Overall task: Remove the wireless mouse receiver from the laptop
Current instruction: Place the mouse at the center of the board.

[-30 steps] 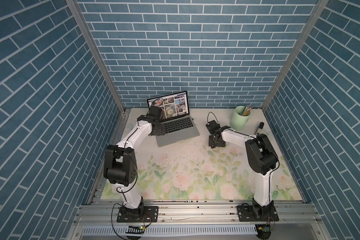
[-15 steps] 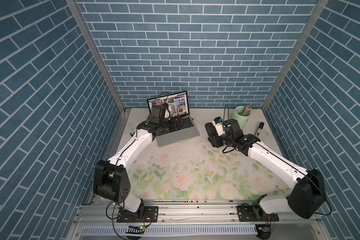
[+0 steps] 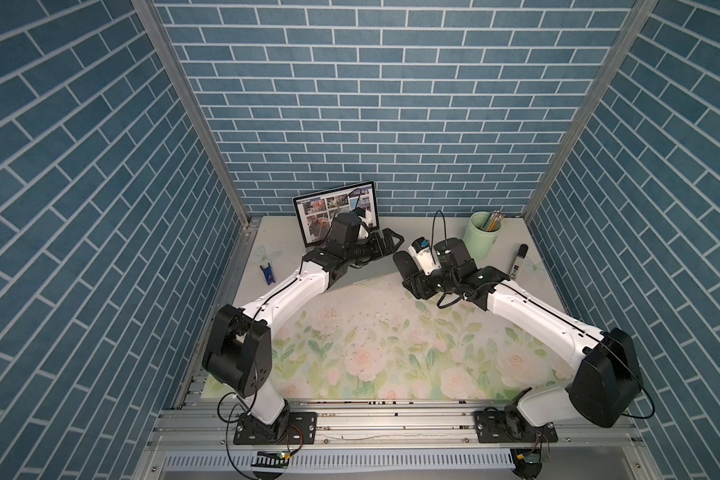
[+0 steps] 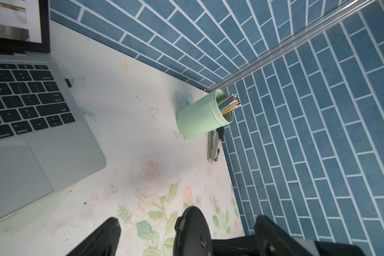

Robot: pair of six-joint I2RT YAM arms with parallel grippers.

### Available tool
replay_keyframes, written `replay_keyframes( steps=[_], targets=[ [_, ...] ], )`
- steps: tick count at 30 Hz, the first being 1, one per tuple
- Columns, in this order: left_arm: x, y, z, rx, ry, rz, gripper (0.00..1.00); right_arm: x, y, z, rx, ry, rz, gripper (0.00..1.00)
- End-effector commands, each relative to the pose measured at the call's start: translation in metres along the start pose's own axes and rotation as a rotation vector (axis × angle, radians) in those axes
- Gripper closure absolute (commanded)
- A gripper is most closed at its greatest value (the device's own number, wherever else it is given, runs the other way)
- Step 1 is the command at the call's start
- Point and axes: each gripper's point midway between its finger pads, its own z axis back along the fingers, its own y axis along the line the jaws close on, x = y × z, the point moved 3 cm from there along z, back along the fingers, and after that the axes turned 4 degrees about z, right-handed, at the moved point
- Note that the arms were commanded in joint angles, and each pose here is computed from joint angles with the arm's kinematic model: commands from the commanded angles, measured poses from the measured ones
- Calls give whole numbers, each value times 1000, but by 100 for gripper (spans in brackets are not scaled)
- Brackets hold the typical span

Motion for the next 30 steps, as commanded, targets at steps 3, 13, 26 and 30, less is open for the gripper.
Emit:
replay_keyframes(
  steps=[3, 13, 26, 30],
  targets=[
    [-24, 6, -18, 7, 65, 42, 0, 31, 2, 3, -4, -92, 44, 44],
    [-28, 2, -19, -11, 83, 56, 14, 40, 4, -4, 3, -109, 43, 44],
    [-29, 6, -30, -8, 100, 55, 44, 43, 10, 0, 14, -119, 47, 44],
    [-27, 7, -33, 0, 101, 45, 47, 41, 12, -1, 21, -111, 49, 44]
  ],
)
